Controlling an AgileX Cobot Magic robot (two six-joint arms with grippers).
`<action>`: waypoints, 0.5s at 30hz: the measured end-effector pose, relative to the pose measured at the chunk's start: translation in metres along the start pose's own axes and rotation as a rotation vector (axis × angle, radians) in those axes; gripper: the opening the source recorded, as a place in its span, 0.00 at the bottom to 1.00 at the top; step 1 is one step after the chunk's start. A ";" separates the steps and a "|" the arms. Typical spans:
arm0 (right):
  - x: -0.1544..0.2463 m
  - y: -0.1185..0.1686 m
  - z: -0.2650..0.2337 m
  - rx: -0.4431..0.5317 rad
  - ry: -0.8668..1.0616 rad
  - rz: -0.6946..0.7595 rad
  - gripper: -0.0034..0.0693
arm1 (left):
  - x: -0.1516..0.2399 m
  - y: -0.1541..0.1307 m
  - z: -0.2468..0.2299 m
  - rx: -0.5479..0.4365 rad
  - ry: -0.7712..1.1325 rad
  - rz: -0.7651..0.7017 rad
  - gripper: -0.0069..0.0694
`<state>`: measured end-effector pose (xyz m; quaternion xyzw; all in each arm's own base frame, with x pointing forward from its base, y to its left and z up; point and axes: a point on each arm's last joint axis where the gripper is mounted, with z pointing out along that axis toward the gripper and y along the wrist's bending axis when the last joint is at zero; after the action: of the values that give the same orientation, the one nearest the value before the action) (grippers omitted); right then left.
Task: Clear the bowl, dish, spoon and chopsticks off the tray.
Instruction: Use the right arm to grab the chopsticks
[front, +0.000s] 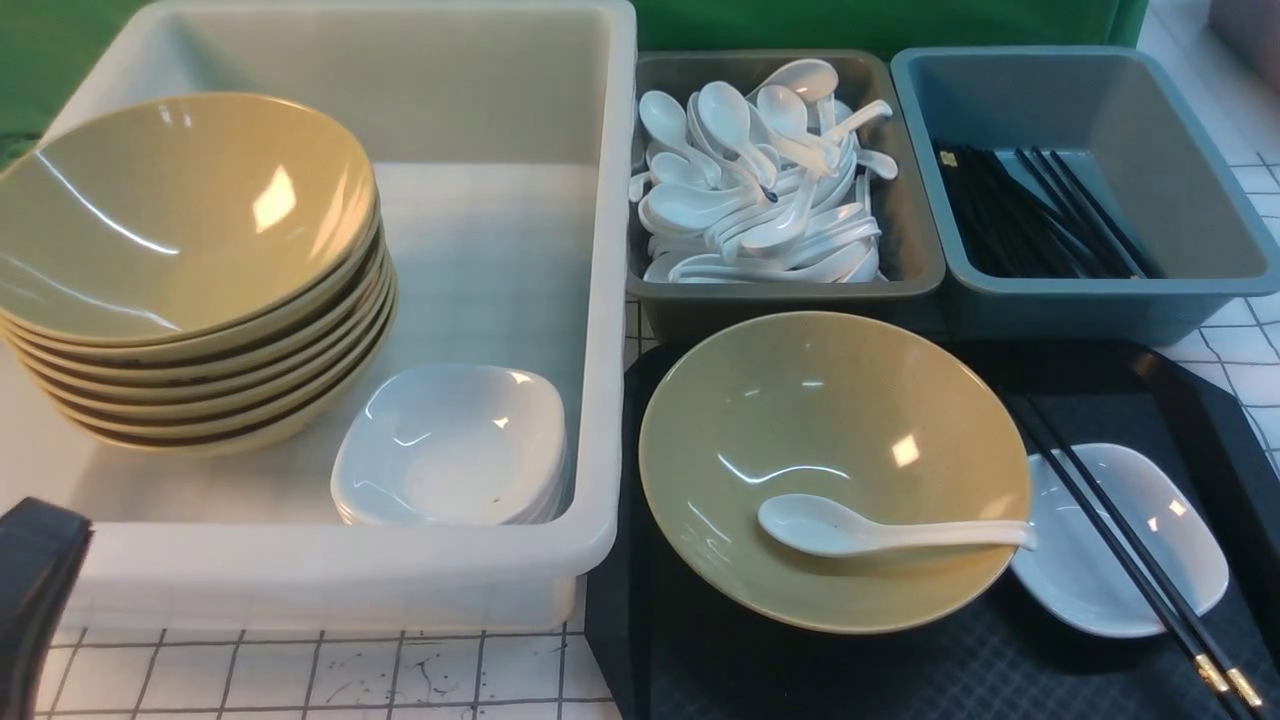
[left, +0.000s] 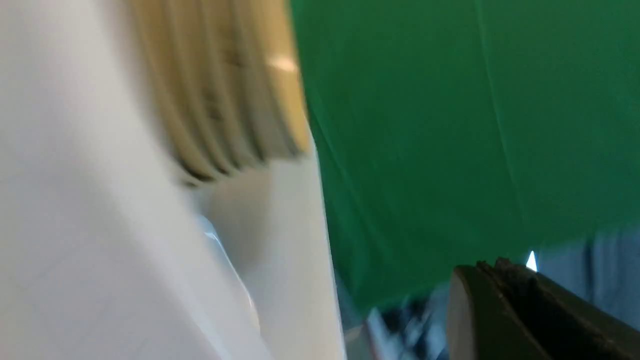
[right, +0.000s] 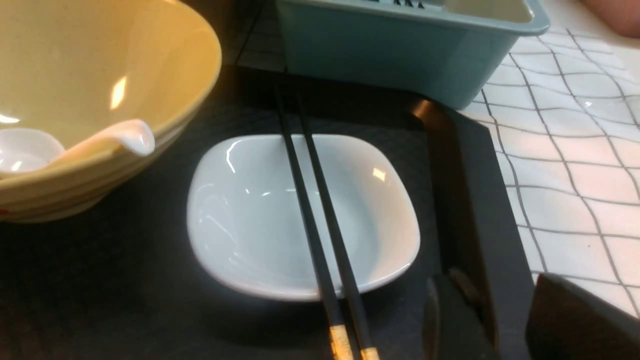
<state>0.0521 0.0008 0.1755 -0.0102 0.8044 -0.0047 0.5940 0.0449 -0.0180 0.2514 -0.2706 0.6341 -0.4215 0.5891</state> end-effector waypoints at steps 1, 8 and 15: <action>-0.001 0.002 0.000 -0.017 -0.020 0.109 0.37 | -0.003 -0.014 0.000 -0.012 0.077 0.095 0.09; -0.013 0.003 0.000 -0.090 -0.162 0.621 0.37 | -0.005 -0.053 0.015 -0.109 0.576 0.483 0.09; -0.028 0.019 -0.014 -0.245 0.111 0.577 0.28 | -0.002 -0.070 0.030 -0.001 0.869 0.674 0.09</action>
<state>0.0470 0.0204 0.2064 0.1470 0.8000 0.2603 0.5203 0.0642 -0.0578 0.3132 0.1462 0.8708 -0.2819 0.3753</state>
